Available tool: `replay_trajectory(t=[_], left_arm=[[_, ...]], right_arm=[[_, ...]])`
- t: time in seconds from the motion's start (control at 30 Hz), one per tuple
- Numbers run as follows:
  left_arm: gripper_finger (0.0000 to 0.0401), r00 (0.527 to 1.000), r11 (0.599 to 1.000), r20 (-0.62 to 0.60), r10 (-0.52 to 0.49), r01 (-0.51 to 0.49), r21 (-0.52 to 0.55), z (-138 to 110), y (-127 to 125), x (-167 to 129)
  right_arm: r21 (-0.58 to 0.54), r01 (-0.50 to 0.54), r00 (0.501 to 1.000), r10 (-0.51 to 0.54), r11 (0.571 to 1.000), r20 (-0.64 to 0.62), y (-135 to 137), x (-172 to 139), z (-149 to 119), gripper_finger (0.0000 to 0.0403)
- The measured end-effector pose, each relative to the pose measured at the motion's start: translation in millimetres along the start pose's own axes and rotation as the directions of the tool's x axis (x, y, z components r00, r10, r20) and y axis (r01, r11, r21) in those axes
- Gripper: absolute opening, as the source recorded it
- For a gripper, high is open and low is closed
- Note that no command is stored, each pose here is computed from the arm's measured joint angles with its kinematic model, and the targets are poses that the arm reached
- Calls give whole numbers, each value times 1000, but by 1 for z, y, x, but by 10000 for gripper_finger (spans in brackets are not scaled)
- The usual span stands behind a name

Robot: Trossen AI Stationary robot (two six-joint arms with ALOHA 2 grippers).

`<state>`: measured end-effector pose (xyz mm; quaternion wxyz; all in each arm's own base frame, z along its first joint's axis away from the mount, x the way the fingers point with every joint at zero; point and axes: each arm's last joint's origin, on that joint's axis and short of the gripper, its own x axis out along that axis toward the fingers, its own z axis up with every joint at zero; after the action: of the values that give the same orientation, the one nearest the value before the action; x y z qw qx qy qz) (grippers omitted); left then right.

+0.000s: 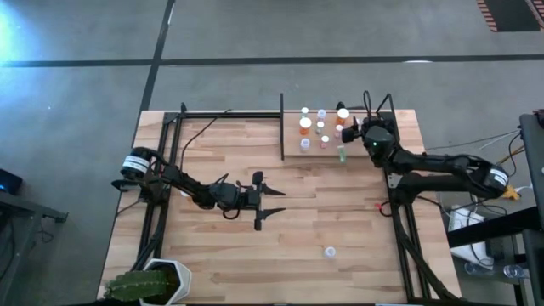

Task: Pick and place medicine bottles onto shelf by color
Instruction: Put the blue pill bottle on the shelf

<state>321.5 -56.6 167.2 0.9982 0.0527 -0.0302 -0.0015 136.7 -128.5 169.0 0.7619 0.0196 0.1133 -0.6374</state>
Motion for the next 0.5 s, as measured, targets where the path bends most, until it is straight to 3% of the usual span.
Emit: replay_trajectory(t=[0.13,0.23,0.37,0.5], left_arm=[[200,1000,1000,-2,0,0,0,0,0,0],[200,1000,1000,-3,0,0,1,0,0,0],[200,1000,1000,-3,0,0,1,0,0,0],[200,1000,1000,-3,0,0,1,0,0,0]], right_arm=[[-66,-43,998,39,997,-57,0,-13,5,239],[-107,-112,981,93,988,-171,0,-29,12,230],[-108,-246,921,198,963,-335,-1,-55,20,221],[-43,-361,855,313,932,-413,0,-82,20,220]])
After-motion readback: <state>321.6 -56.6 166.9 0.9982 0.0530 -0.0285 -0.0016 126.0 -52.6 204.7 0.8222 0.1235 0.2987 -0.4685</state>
